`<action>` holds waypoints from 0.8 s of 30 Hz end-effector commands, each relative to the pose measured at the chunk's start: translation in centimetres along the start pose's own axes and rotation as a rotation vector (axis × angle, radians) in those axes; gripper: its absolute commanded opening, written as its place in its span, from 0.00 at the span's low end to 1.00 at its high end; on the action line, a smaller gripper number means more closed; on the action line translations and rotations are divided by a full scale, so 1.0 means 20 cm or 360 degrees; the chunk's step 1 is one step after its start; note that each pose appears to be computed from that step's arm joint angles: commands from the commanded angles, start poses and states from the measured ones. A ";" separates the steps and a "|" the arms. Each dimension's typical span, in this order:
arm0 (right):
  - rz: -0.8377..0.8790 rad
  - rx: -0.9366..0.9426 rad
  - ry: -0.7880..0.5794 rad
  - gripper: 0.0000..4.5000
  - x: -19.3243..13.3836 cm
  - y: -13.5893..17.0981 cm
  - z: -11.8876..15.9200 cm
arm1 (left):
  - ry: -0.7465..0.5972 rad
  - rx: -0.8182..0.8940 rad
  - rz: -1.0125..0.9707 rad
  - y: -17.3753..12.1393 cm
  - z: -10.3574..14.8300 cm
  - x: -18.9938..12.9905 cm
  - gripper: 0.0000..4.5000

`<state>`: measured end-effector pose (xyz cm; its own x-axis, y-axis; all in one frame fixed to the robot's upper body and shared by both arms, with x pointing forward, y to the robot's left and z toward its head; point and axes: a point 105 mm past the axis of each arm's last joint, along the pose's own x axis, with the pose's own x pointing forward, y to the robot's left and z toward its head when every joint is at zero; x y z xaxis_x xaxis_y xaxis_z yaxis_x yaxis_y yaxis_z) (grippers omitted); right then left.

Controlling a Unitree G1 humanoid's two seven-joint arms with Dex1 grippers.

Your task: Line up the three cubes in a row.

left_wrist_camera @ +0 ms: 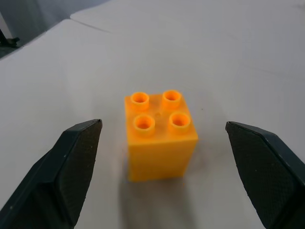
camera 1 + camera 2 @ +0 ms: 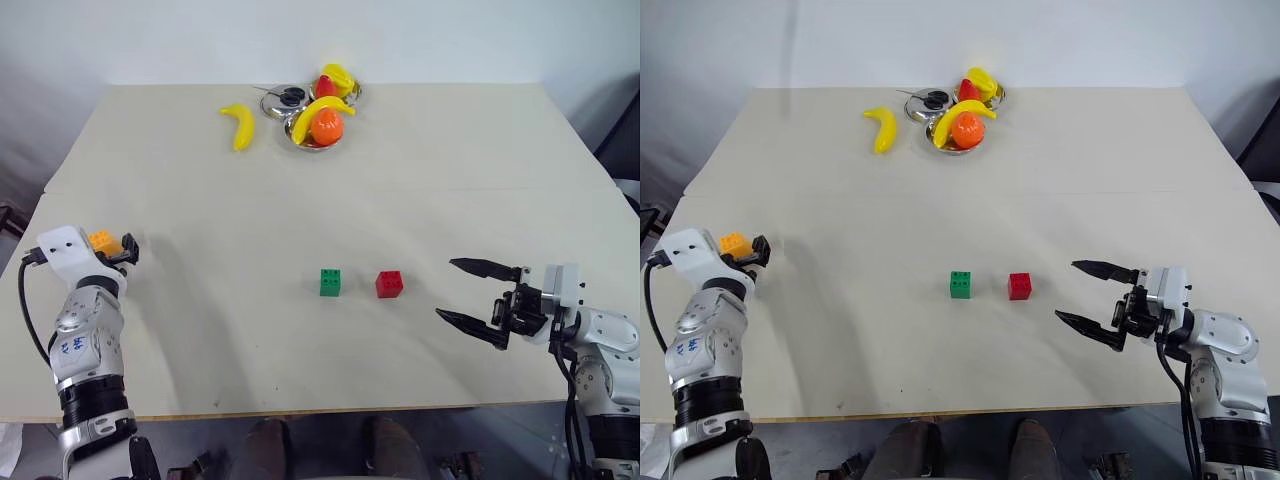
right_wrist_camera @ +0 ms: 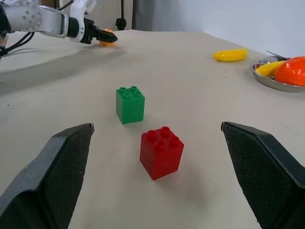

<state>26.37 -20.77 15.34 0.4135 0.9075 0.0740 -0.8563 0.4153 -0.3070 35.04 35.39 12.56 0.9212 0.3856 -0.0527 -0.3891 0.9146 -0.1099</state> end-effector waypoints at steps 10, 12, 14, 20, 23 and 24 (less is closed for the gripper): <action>-0.0062 -0.0041 -0.0042 1.00 -0.02 0.02 0.03 | -0.0057 0.0044 -0.0029 0.00 0.05 0.00 0.45; -0.0075 -0.0049 -0.0037 1.00 -0.02 0.02 0.03 | -0.0128 -0.0017 -0.0104 -0.02 0.10 0.00 0.33; -0.0099 -0.0064 -0.0023 1.00 -0.05 0.02 0.04 | -0.0292 -0.0198 -0.0452 -0.14 0.21 -0.01 0.34; -0.0144 -0.0086 0.0085 1.00 -0.18 0.02 0.08 | -0.0313 0.0443 -0.1940 -0.52 0.20 -0.33 0.34; -0.0168 -0.0080 0.0176 1.00 -0.27 0.03 0.11 | -0.0195 0.0677 -0.2479 -0.63 0.15 -0.44 0.34; -0.0179 -0.0078 0.0197 1.00 -0.29 0.04 0.11 | -0.0157 0.0756 -0.2616 -0.67 0.11 -0.46 0.34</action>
<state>23.20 -25.19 15.34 0.5452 0.8379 -0.0265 -0.8015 0.5118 -0.3094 32.57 21.00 17.08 0.4546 -0.8889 -0.0566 0.8662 0.4264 0.2606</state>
